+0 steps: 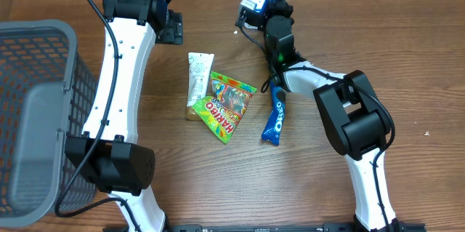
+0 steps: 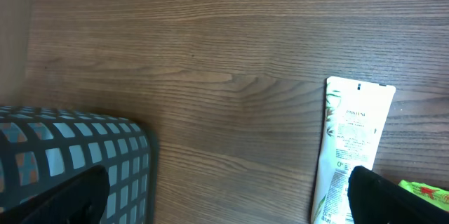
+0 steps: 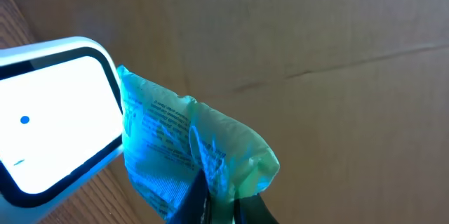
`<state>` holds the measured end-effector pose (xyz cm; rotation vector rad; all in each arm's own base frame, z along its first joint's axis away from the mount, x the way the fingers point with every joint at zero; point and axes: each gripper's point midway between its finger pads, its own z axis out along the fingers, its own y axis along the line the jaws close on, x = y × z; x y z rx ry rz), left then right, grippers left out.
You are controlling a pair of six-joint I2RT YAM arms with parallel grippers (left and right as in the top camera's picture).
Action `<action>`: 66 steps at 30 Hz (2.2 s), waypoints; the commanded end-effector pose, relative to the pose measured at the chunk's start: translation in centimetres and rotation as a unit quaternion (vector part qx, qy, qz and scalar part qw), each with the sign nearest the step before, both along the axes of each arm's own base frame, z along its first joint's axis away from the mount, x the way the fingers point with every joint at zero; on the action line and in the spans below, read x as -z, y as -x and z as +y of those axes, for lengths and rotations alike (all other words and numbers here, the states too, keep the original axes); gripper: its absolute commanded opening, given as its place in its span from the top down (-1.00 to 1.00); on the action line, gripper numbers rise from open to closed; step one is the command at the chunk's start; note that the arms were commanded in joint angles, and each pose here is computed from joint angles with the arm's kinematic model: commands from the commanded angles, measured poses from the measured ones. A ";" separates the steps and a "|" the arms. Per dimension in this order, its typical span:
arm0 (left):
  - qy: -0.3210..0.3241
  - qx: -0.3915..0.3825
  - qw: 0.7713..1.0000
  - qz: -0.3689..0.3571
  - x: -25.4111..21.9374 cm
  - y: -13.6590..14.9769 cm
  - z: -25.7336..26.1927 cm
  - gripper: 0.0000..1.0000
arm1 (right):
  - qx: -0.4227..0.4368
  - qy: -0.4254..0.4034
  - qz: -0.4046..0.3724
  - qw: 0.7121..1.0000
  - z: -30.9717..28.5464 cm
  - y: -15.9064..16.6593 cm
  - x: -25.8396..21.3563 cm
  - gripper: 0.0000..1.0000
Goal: Scan the item barcode
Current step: 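Hold the wipes pack barcode in front of the scanner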
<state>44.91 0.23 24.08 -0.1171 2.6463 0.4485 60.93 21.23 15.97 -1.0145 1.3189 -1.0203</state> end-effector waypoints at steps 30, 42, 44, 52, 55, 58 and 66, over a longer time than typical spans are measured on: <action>-0.012 0.007 1.000 0.007 0.5 -0.3 -0.1 -0.99 | 0.020 0.042 -0.030 0.998 1.0 0.6 -2.6 0.93; -0.012 0.007 1.000 0.007 0.5 -0.3 -0.1 -1.00 | 0.006 0.038 -0.027 0.999 2.7 1.4 -3.3 0.93; -0.012 0.007 1.000 0.007 0.5 -0.3 -0.1 -1.00 | 0.002 0.040 -0.023 0.999 3.3 1.8 -4.1 0.92; -0.012 0.007 1.000 0.007 0.5 -0.3 -0.1 -0.99 | 0.001 0.006 0.075 0.997 3.5 5.5 -7.8 0.93; -0.012 0.007 1.000 0.007 0.5 -0.3 -0.1 -0.99 | -0.011 -0.049 0.117 0.992 4.0 8.5 -9.9 0.93; -0.012 0.008 1.000 0.007 0.5 -0.3 -0.1 -0.99 | -0.038 -0.132 0.190 0.972 4.5 12.5 -11.0 0.93; -0.012 0.007 1.000 0.007 0.5 -0.3 -0.1 -1.00 | -0.048 -0.417 0.268 0.867 1.1 17.1 -15.9 0.93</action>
